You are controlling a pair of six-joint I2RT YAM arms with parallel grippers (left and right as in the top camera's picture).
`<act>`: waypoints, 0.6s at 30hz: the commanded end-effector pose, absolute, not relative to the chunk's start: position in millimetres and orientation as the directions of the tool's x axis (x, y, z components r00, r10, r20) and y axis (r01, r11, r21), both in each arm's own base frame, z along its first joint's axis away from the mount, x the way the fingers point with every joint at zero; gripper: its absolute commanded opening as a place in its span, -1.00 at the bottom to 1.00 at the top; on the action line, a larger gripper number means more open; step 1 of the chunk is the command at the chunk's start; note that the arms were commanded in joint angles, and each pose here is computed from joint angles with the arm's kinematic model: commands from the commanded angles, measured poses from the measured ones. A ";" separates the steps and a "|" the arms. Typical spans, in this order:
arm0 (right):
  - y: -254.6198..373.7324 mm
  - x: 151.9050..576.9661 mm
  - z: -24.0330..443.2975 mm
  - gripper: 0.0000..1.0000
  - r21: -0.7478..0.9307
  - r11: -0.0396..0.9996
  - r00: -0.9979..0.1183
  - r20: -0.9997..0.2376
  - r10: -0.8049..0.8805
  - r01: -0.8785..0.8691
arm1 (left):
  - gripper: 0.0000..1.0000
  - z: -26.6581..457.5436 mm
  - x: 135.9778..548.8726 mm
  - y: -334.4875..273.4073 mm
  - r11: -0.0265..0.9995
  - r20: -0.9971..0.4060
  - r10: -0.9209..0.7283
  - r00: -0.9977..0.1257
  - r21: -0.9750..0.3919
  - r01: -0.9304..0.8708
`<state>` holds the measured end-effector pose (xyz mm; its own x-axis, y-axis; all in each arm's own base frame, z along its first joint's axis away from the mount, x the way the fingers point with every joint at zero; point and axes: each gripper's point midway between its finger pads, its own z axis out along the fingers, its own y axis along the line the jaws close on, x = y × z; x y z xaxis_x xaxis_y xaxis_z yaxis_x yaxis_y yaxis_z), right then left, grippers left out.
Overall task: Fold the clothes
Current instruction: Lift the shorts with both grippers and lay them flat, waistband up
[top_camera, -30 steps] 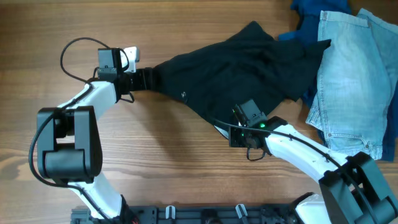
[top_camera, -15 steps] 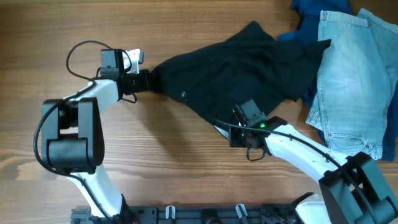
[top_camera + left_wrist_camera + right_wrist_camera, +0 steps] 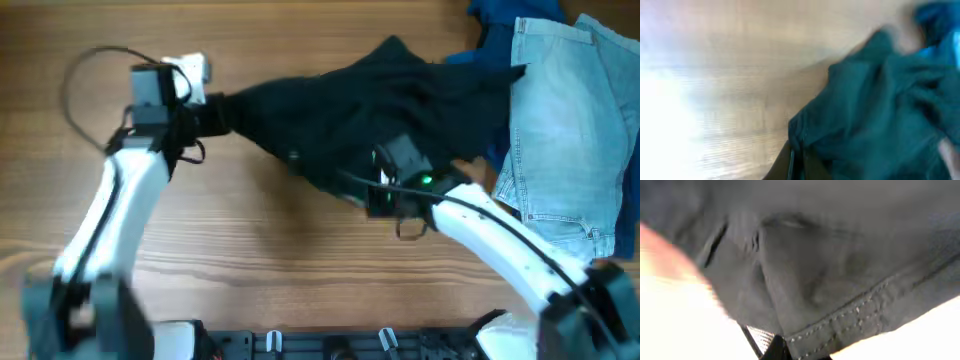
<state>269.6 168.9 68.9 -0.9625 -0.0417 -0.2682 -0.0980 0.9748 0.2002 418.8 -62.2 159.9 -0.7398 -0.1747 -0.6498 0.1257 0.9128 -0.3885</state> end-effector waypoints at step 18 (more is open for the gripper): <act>73.8 246.2 422.4 -0.92 0.109 0.972 -0.548 -0.836 -0.022 -0.206 | -0.92 492.5 221.0 -17.9 0.974 -0.980 -0.201 0.019 -0.197 0.111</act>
<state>259.0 92.0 397.3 -0.6204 -0.0322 -0.7836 -0.2424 0.9581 0.1526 264.6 -27.5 424.8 -0.1532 -0.1831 -0.9711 0.1314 0.9702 -0.2037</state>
